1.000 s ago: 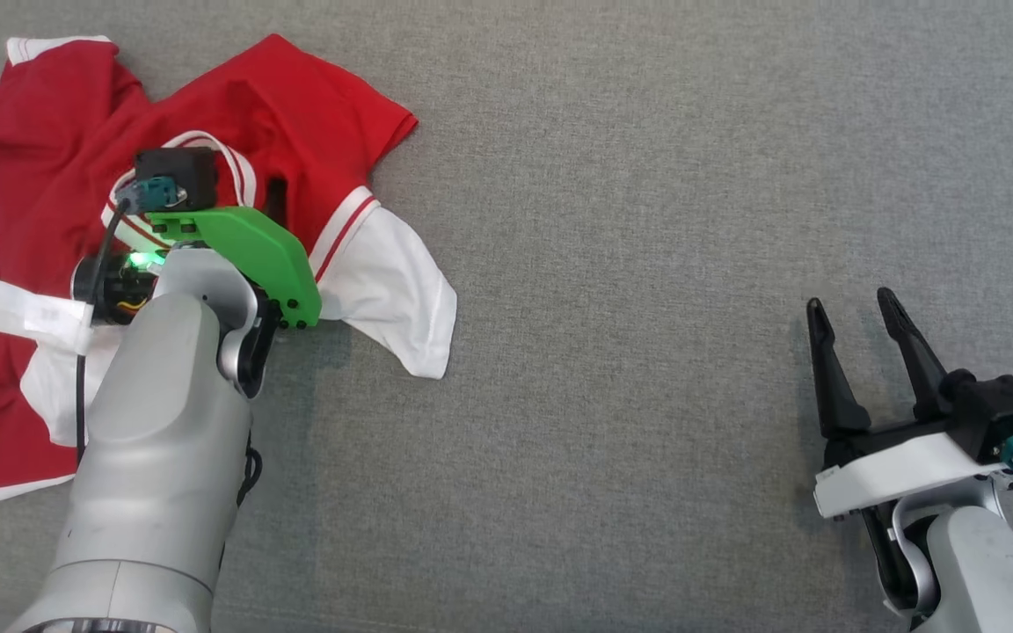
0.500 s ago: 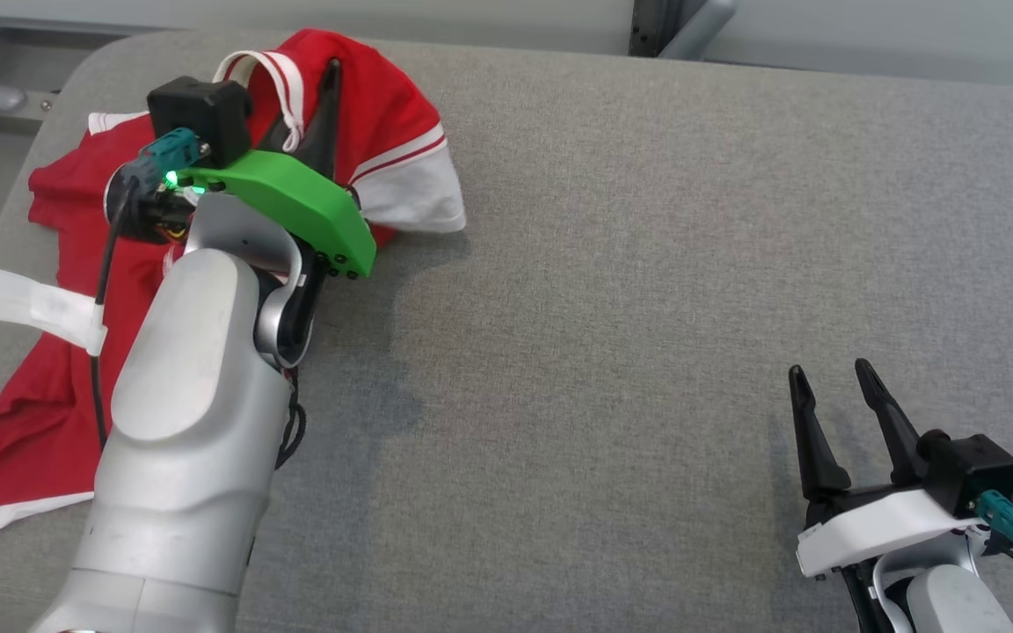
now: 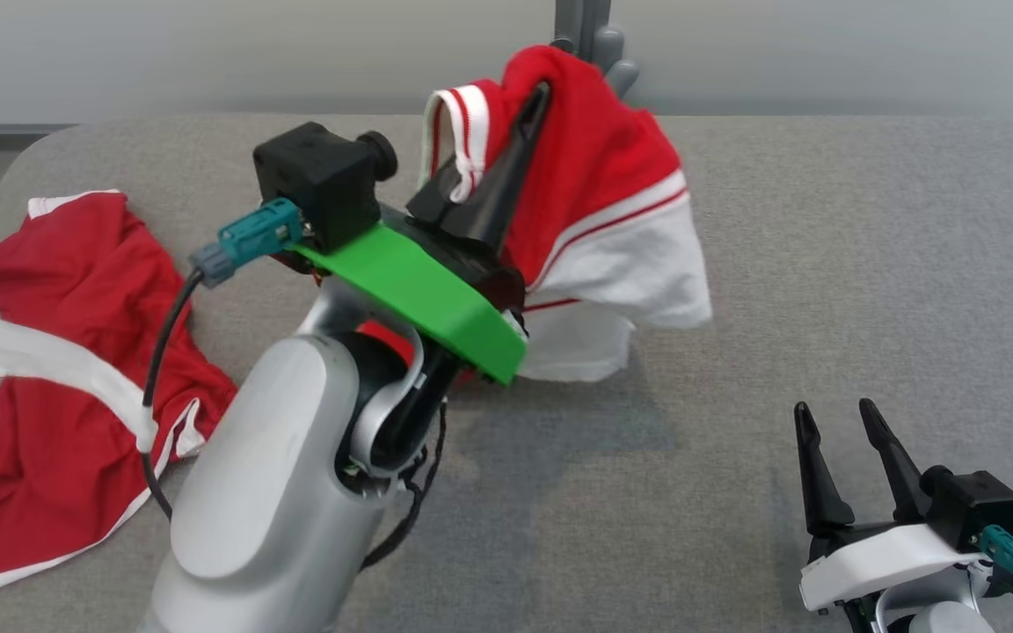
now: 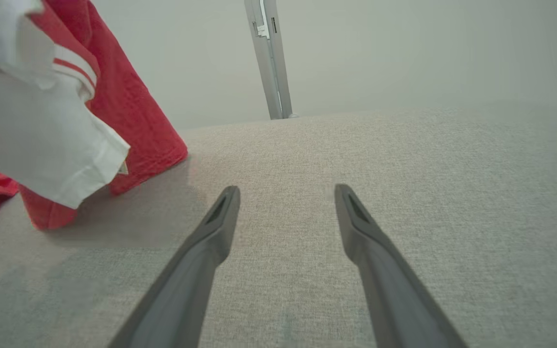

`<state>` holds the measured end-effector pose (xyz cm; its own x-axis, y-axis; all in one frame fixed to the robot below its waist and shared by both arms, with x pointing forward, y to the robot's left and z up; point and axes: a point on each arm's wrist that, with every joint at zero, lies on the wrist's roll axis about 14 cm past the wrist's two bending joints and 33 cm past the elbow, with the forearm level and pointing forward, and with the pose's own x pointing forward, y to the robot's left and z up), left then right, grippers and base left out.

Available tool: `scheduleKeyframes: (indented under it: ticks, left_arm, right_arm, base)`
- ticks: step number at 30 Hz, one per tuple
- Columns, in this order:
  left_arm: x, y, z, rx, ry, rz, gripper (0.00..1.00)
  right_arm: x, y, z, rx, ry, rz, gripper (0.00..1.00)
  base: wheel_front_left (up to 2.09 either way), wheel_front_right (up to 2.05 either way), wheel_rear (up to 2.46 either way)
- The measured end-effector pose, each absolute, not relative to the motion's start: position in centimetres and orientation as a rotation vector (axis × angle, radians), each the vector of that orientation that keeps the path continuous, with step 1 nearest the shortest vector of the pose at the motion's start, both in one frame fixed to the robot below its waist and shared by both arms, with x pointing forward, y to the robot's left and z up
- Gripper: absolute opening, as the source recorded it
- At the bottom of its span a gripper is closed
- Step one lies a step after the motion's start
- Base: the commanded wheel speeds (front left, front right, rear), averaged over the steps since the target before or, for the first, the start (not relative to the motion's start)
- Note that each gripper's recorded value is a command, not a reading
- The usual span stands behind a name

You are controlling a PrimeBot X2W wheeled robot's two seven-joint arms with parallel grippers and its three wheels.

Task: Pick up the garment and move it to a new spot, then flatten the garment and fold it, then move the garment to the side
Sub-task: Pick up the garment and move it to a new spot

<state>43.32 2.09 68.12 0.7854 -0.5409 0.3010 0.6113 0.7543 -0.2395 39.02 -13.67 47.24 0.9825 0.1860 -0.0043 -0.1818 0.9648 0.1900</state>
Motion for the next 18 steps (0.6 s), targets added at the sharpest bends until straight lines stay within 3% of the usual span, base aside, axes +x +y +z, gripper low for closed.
scheduleKeyframes:
  ticks: [9, 14, 18]
  left_arm:
    - [38.0, -5.4, 71.6, -0.454, -0.255, -0.921, 0.0]
    - [38.6, -7.3, 70.0, -0.471, -0.178, -0.947, 0.0]
    - [40.8, -8.1, 64.7, -0.459, -0.012, -0.894, 0.0]
  right_arm:
    - [37.5, -17.1, 47.4, 0.19, 0.012, 0.078, 1.0]
    - [36.7, -18.8, 47.3, 0.192, 0.012, 0.022, 1.0]
    - [36.1, -20.0, 47.2, 0.193, 0.015, -0.02, 1.0]
  base:
    - [0.0, 0.0, 0.0]
    - [0.0, 0.0, 0.0]
    - [0.0, 0.0, 0.0]
